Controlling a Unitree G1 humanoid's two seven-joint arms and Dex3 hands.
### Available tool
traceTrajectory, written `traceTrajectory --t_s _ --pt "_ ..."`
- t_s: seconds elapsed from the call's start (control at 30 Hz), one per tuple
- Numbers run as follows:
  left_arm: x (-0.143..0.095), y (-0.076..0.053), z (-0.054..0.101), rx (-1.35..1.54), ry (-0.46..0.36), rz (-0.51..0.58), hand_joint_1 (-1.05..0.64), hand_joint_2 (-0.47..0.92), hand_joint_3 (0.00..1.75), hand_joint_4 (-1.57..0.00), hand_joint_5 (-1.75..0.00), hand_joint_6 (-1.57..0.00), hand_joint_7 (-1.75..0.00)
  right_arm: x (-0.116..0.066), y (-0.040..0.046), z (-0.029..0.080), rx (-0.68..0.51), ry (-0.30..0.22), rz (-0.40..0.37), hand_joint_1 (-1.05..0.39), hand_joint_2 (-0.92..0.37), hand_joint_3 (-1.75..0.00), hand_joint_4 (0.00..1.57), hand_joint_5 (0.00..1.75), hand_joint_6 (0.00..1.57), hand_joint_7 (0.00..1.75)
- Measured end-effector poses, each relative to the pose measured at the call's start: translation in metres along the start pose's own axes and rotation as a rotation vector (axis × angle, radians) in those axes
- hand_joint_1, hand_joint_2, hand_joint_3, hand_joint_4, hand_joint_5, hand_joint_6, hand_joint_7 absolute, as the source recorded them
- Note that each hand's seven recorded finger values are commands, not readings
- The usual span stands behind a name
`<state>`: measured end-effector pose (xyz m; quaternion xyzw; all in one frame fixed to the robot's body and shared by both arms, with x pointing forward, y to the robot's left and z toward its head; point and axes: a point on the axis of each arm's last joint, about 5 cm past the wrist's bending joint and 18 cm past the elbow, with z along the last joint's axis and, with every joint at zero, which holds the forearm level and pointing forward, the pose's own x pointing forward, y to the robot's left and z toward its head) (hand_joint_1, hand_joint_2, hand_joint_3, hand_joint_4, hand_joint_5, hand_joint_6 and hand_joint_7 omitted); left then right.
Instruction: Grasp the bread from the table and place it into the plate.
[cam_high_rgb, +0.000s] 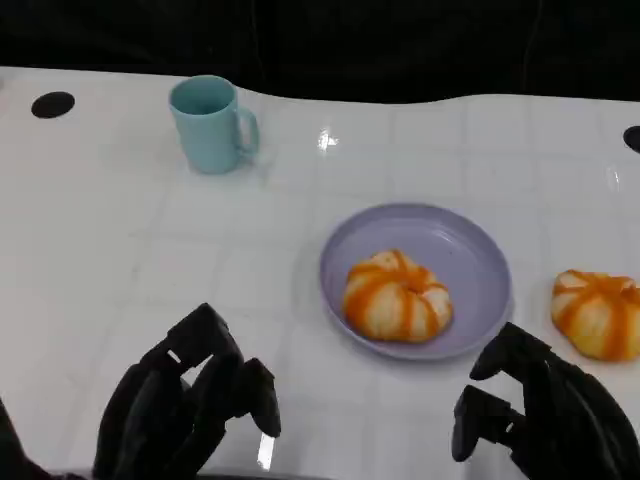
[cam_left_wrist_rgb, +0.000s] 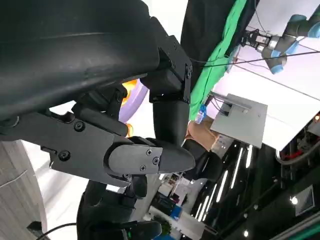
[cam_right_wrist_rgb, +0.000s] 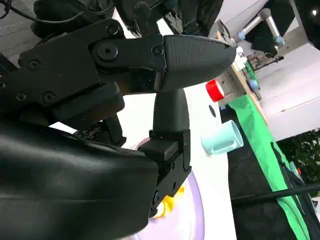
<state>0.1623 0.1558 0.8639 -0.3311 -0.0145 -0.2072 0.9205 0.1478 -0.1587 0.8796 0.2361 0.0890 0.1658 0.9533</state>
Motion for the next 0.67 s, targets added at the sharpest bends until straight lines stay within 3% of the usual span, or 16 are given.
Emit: traceTrajectory --t_s 0.67 --pt "-0.0021 0.0051 -0.0072 -0.034 0.01 0.027 -0.52 0.92 0.37 -0.83 -1.75 -0.59 -1.75 -0.0029 -0.0048 0.0022 -0.011 -0.01 -0.005 -0.53 -0.92 -0.5 0.75 1.75 0.46 1.75"
